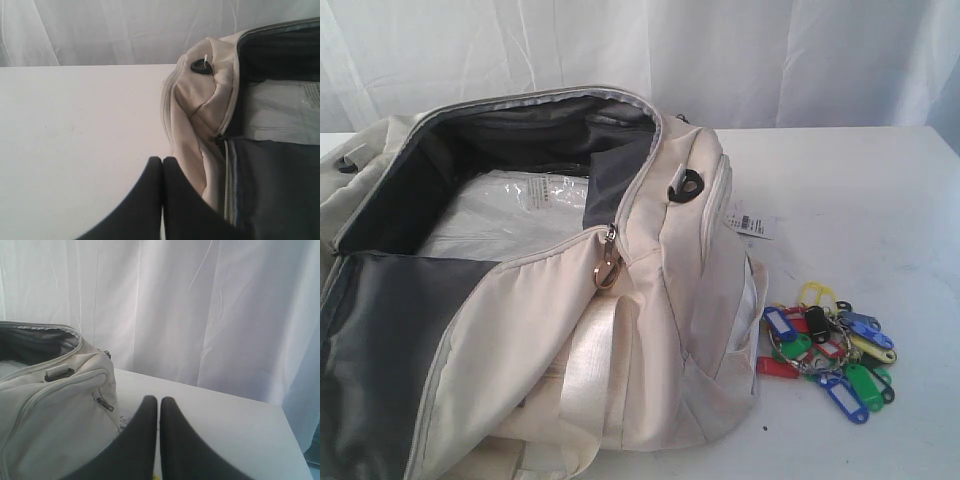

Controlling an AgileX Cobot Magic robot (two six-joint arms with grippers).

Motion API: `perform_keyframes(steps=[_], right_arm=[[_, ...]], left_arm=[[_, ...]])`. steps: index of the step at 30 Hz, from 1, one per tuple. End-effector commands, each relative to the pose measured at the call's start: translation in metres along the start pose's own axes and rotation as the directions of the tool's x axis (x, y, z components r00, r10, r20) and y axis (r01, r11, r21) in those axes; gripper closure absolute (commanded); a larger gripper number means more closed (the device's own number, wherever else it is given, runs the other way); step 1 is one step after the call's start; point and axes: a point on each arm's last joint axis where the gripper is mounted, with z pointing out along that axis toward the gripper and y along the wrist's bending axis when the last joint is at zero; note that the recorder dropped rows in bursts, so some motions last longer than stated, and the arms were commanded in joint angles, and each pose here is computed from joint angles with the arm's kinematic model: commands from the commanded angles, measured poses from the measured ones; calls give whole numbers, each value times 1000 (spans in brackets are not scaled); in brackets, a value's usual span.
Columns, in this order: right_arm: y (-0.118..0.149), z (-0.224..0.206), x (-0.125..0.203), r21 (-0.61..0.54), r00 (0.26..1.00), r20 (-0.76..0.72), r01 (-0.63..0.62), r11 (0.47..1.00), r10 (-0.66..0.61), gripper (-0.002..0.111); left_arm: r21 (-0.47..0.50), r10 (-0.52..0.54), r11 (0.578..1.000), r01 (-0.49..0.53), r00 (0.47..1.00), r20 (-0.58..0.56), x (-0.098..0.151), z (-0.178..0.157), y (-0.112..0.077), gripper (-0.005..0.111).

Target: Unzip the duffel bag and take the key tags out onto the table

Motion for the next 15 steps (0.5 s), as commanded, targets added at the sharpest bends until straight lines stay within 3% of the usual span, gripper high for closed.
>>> perform_keyframes(steps=[1,10,13,15], right_arm=[[0,0,1,4,1000,0,6,1000,-6,105],[0,0,1,4,1000,0,6,1000,-6,105],[0,0,1,4,1000,0,6,1000,-6,105],[0,0,1,4,1000,0,6,1000,-6,105]], left_arm=[[0,5,1000,-5,1000,2,1,0,0,106],[3,-12,1000,12,1000,-12,3,0,0,106],[10,-112,994,113,988,-105,11,-1,-2,106],[-25,-125,992,122,973,-194,19,-2,0,106]])
